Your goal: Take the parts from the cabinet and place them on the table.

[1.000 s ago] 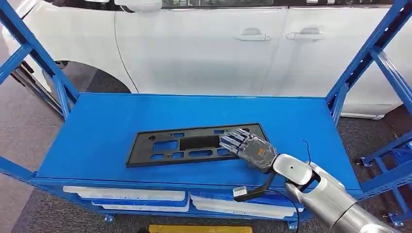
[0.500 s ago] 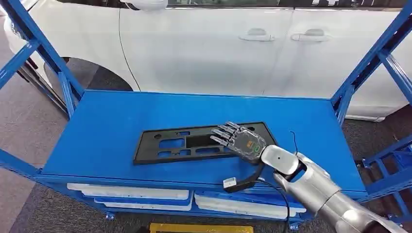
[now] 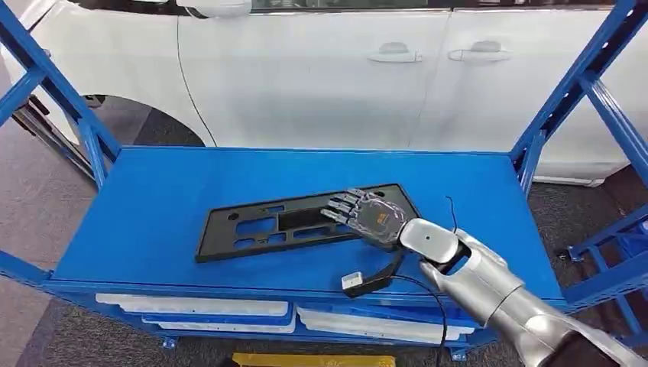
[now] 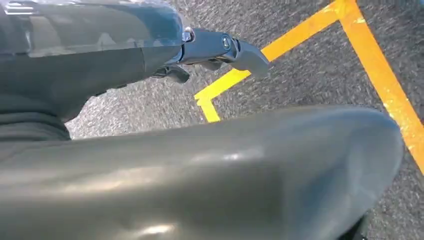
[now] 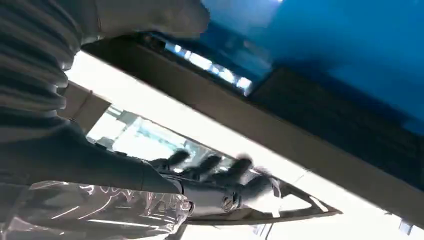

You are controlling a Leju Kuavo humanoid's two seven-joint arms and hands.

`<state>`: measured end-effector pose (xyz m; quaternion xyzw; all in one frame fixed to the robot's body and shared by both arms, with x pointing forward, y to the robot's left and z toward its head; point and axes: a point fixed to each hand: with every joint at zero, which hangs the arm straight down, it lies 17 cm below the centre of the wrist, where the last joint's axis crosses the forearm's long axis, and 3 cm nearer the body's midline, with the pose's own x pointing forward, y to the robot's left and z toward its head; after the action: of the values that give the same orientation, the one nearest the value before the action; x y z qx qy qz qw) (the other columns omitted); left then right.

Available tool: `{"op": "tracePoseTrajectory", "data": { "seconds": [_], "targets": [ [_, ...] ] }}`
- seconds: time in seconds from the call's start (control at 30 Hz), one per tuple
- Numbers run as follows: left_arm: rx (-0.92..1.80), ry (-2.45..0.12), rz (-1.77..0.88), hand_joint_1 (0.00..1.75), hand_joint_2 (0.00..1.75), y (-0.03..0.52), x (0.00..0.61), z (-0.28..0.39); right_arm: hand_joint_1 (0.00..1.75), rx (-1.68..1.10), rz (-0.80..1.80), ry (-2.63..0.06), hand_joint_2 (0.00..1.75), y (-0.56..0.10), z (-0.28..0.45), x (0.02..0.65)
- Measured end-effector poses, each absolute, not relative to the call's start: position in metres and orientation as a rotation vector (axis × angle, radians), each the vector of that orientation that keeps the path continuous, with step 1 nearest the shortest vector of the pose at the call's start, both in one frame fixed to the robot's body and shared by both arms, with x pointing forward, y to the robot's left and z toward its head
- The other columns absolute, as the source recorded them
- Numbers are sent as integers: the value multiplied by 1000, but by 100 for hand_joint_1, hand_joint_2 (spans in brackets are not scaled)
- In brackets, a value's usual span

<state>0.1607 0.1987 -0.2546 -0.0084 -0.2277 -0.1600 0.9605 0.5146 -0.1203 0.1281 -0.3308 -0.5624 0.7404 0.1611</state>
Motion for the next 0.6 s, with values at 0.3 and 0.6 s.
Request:
{"op": "tracePoseTrajectory", "data": {
  "seconds": [0.3,0.6],
  "targets": [
    [-25,-459,-320,0,0,194,158,-254,175,-963,2131,-1599,175,-120,134,521],
    [-32,-458,-320,0,0,190,157,-254,175,-961,2153,-1590,175,-119,130,520]
  ]
}}
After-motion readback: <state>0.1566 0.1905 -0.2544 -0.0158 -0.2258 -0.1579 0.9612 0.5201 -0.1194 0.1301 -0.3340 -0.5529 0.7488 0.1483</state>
